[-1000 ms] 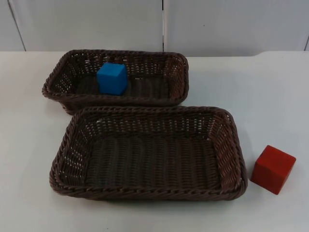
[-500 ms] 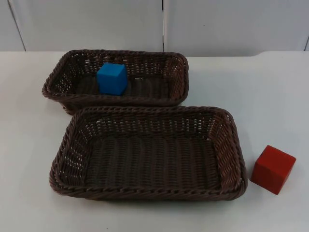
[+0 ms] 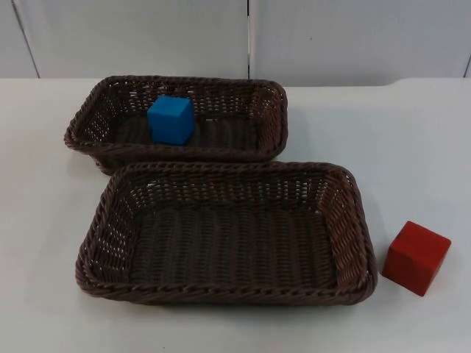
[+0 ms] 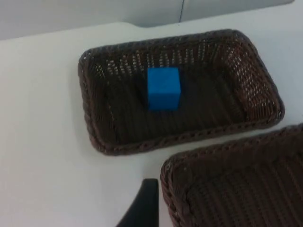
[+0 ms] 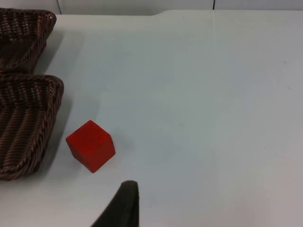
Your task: Pick up one cube with the left hand and place it into the upper basket. Pick up one cube with the right hand and place it into the lower basket.
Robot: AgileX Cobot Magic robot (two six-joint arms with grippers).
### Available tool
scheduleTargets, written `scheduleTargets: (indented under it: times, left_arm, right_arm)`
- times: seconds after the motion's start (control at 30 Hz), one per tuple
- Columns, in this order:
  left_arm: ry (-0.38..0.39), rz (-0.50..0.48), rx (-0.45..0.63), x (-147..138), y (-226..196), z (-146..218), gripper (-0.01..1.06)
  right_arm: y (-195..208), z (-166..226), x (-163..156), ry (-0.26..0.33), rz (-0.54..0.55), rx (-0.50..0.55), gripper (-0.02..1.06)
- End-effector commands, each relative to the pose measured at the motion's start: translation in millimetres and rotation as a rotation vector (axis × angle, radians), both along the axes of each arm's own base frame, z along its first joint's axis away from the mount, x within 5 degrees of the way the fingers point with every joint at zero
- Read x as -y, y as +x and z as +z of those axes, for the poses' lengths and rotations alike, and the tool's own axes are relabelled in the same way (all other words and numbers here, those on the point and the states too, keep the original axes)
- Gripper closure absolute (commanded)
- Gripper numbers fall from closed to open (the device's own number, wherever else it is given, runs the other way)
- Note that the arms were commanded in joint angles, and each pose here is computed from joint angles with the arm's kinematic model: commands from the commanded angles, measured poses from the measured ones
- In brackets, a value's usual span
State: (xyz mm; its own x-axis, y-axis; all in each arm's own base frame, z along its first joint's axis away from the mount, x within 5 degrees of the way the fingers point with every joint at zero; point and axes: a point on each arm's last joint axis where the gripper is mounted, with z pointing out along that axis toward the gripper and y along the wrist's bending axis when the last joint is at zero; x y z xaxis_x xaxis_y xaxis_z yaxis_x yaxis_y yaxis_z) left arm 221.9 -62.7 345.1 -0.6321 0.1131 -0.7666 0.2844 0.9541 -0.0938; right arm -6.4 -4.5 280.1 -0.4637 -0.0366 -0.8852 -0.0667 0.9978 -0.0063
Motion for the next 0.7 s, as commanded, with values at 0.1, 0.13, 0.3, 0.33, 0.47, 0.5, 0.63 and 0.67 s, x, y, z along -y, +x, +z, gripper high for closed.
scheduleTargets:
  times: [0.1,0.13,0.3,0.33,0.47,0.5,0.63,0.67]
  left_arm:
    - [0.004,-0.006,0.036,-6.1,-26.7,-2.3,0.17]
    - [0.004,-0.006,0.036,-7.5,-32.5,-5.1,0.17]
    - [-0.002,-0.006,0.055,-13.6,-58.1,-12.6,0.17]
    - [-0.003,-0.007,0.058,-15.2,-65.0,-14.7,0.17]
    - [0.001,-0.015,0.048,-19.1,-82.6,-18.4,0.17]
    - [0.001,-0.016,0.049,-20.3,-88.1,-19.5,0.17]
    - [0.001,-0.017,0.058,-23.5,-101.2,-26.7,0.17]
    - [0.001,-0.017,0.062,-24.4,-104.8,-29.2,0.17]
  right_arm:
    - [0.6,0.1,0.1,-0.002,0.002,0.001,-0.01]
    - [0.6,0.1,0.1,-0.002,0.002,0.001,-0.01]
    - [0.6,0.1,0.1,-0.002,0.002,0.001,-0.01]
    - [0.6,0.1,0.1,-0.002,0.002,0.001,-0.01]
    - [0.6,0.1,0.1,-0.002,0.002,0.001,-0.01]
    - [0.6,0.1,0.1,-0.002,0.002,0.001,-0.01]
    - [0.6,0.1,0.1,-0.002,0.002,0.001,-0.01]
    - [0.6,0.1,0.1,-0.002,0.002,0.001,-0.01]
